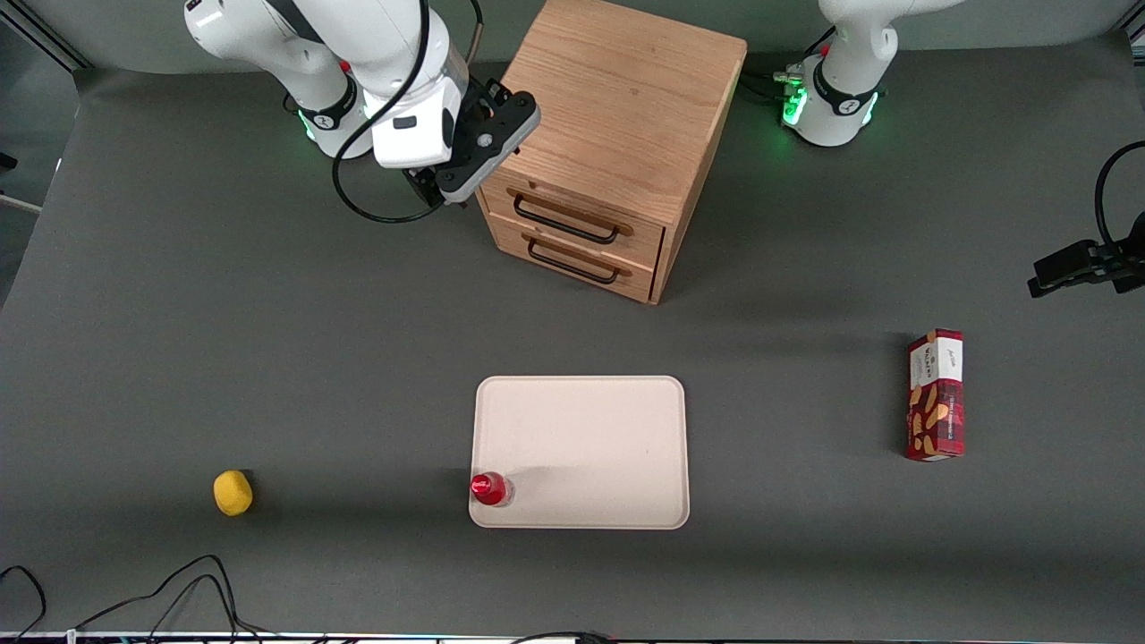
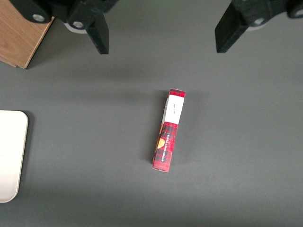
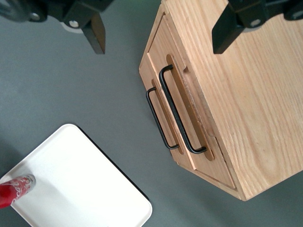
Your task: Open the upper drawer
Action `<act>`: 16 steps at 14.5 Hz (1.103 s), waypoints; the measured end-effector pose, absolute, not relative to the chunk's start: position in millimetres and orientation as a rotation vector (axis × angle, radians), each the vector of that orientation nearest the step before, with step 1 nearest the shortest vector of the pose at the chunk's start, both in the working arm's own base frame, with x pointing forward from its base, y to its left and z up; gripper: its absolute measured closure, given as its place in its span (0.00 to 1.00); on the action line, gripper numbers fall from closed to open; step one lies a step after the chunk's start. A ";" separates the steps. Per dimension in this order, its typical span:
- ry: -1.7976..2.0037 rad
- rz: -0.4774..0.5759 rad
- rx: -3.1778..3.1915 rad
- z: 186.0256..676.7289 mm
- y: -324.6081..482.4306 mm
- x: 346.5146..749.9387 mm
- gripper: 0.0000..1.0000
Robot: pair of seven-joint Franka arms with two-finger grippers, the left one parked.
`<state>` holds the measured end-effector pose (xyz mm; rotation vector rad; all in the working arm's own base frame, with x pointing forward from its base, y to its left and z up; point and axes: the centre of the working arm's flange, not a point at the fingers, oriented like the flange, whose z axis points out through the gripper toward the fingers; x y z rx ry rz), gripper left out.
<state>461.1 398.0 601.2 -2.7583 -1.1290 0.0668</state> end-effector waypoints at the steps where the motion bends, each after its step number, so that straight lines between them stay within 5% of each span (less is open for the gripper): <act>1: -1.133 0.069 -2.756 596.3 399.7 463.9 0.00; 9: -1.351 0.218 -2.610 517.9 415.6 491.0 0.00; 16: -1.454 0.205 -2.533 486.2 428.2 501.5 0.00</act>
